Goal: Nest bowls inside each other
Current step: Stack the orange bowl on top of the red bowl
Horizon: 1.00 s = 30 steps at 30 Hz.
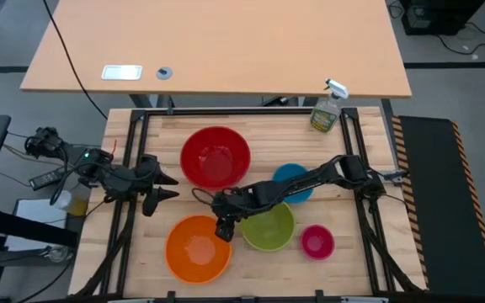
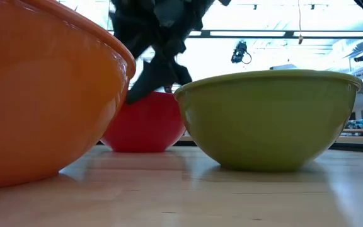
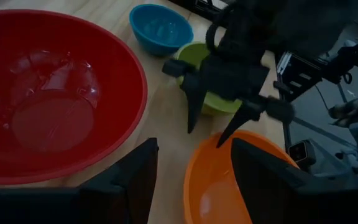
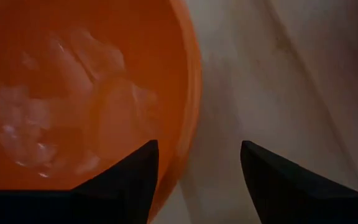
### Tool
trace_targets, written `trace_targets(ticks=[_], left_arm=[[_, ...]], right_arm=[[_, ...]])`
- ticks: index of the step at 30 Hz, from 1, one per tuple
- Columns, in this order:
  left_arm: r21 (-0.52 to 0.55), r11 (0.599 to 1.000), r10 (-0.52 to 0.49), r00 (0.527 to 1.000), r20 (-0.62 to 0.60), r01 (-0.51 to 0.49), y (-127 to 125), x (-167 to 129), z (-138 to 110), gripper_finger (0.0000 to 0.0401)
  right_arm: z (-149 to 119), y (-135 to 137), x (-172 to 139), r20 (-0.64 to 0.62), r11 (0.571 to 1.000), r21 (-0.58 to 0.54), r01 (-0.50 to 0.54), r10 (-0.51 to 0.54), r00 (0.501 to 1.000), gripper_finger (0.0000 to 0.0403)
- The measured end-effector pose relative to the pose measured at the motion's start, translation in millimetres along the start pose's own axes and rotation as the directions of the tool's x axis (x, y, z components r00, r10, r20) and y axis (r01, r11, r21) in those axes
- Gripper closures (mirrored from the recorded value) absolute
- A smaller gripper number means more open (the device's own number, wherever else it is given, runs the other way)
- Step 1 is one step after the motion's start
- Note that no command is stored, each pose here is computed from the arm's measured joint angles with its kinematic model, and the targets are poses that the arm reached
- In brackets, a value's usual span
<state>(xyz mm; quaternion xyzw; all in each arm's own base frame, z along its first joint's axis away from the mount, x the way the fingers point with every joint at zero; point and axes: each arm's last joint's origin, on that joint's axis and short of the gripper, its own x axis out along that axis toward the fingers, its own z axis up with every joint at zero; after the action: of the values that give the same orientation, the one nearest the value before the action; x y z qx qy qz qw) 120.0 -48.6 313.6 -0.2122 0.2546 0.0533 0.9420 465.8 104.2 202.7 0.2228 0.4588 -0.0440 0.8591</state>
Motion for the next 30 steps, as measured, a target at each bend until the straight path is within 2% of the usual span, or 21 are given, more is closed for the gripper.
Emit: trace_targets(ticks=[5, 10, 17, 26, 30], left_arm=[[-0.004, 1.0, 0.003, 1.0, -0.003, -0.003, 0.2, 0.2, -0.3, 0.0193], [-0.005, 1.0, 0.007, 1.0, -0.001, -0.007, 0.4, 0.1, -0.2, 0.0193], [-0.018, 1.0, 0.007, 1.0, -0.001, -0.007, 0.5, 0.0, -0.2, 0.0193], [-0.018, 1.0, 0.011, 1.0, -0.005, -0.011, 0.9, 0.0, -0.7, 0.0193], [-0.018, 1.0, 0.011, 1.0, -0.005, -0.011, 0.9, 0.0, -0.7, 0.0193]], right_arm=[[-1.7, -0.4, 5.2, -0.007, 1.0, -0.007, -0.002, 0.002, 1.0, 0.0187], [-4.9, -3.7, 12.9, -0.041, 1.0, 0.004, -0.002, 0.002, 0.999, 0.0243], [-0.4, -7.2, 12.3, -0.022, 0.999, 0.039, -0.001, 0.001, 1.0, 0.0317], [2.1, -12.8, 12.4, -0.05, 0.998, 0.066, -0.025, 0.029, 0.998, 0.0377], [5.7, -13.9, 12.4, -0.043, 0.996, 0.071, -0.058, 0.061, 0.997, 0.0382]])
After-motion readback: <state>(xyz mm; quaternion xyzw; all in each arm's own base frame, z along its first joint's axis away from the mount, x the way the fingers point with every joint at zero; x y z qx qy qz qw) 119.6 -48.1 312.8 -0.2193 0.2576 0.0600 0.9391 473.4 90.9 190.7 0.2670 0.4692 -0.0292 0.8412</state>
